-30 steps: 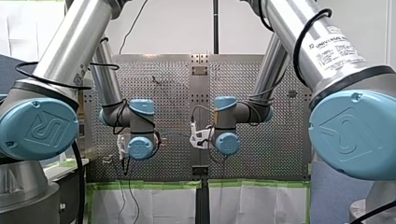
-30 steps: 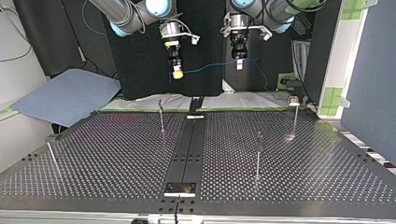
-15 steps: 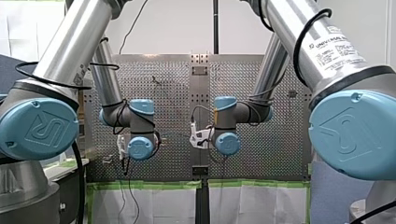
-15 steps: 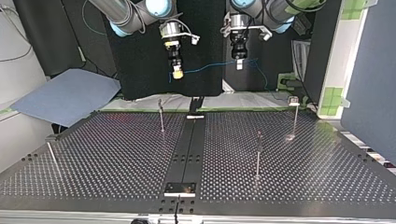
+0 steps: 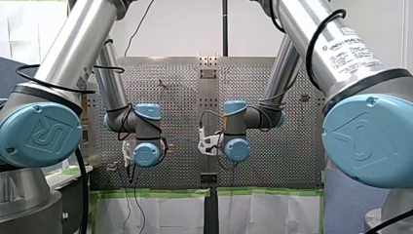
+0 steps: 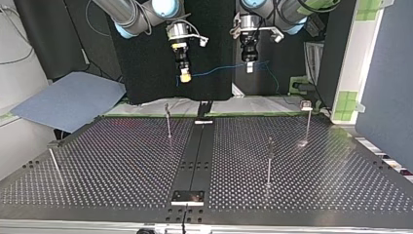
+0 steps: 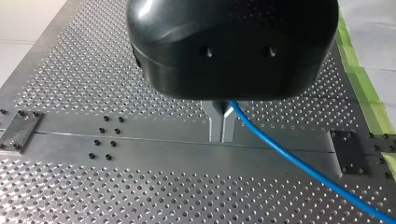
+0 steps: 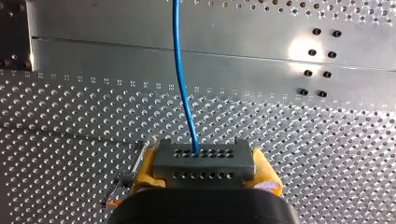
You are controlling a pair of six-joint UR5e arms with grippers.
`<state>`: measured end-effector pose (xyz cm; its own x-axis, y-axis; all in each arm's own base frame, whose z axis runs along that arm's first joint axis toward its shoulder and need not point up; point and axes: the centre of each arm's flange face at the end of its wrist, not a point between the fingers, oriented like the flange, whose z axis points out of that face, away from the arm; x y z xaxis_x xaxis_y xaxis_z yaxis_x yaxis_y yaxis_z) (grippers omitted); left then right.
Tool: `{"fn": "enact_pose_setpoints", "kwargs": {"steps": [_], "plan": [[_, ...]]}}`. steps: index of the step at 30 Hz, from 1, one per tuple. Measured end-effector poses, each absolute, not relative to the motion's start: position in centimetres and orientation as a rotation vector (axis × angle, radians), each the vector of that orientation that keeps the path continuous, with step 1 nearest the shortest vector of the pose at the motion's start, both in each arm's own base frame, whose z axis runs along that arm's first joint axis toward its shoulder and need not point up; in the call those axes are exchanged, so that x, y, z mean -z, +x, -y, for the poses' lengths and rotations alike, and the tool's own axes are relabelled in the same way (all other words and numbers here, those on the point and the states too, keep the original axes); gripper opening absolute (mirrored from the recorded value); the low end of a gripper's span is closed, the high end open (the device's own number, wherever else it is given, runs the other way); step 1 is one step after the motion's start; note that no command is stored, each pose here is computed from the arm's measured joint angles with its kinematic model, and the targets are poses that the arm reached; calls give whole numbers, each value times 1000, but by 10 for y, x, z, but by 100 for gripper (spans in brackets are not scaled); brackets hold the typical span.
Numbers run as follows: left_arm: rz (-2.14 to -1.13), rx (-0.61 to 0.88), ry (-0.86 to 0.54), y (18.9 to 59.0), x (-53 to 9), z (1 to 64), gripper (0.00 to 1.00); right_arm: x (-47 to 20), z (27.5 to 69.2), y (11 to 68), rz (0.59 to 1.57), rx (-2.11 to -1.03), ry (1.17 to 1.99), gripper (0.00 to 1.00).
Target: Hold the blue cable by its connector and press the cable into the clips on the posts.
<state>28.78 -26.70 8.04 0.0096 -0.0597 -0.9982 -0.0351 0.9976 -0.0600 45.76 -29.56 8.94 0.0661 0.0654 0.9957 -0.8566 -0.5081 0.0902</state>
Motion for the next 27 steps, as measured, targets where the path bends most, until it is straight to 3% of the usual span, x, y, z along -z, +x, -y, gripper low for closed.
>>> {"fn": "enact_pose_setpoints", "kwargs": {"steps": [27], "plan": [[-1562, 19, -75, 288, -80, 267, 0, -89, 296, 458, 811, -1544, 1590, 0]]}}
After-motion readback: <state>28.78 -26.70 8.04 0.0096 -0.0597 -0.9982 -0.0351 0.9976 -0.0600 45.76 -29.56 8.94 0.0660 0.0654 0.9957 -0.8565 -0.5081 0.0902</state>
